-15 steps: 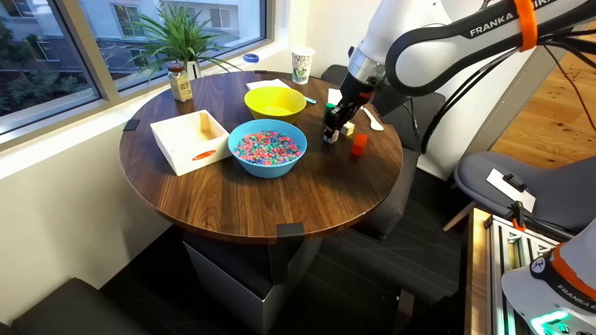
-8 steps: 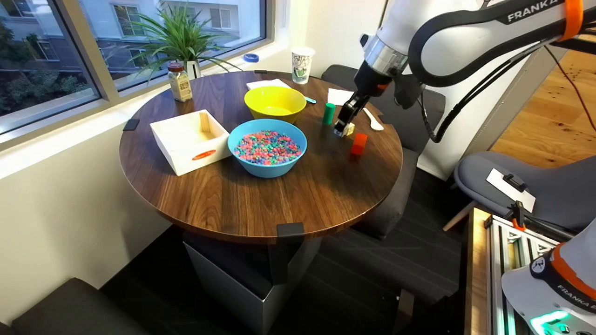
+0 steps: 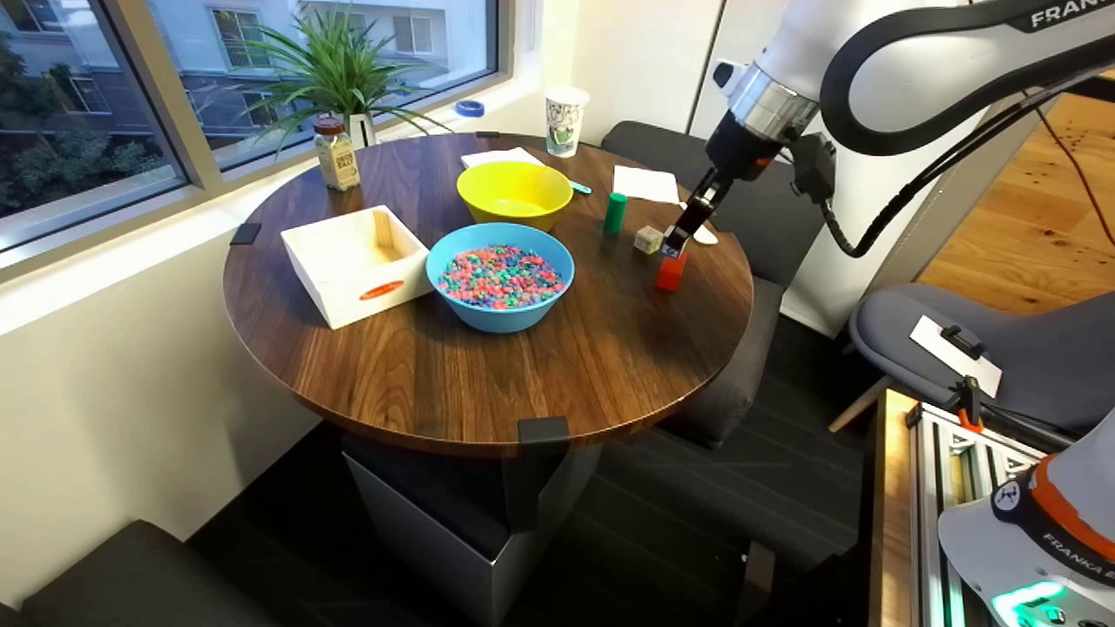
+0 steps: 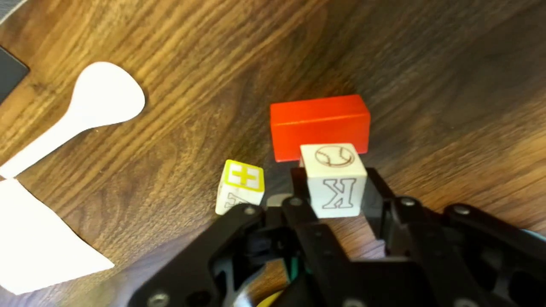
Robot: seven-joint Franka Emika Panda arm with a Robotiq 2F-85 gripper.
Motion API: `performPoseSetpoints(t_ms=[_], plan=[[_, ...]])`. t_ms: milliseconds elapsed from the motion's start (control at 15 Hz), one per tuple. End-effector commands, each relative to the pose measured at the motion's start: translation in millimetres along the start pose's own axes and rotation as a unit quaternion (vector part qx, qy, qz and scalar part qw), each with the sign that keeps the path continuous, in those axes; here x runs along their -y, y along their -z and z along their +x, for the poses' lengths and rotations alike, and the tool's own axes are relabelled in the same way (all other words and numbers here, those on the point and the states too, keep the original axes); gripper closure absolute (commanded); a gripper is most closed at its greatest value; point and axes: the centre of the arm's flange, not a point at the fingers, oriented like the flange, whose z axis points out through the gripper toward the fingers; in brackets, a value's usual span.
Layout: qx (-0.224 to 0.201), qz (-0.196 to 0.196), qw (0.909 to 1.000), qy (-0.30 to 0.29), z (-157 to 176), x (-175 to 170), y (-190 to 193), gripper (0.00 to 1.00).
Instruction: Stack the wooden blocks and the green cylinder on top of the orange block
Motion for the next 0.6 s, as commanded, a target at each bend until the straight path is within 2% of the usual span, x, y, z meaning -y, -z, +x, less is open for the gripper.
performPoseSetpoints(t_ms=[0, 533], plan=[[0.011, 0.018, 0.9996, 0.018, -23.3, -4.8, 9.8, 0.9], [0.001, 0.036, 0.9985, 0.042, -26.7, -10.5, 3.5, 0.9]])
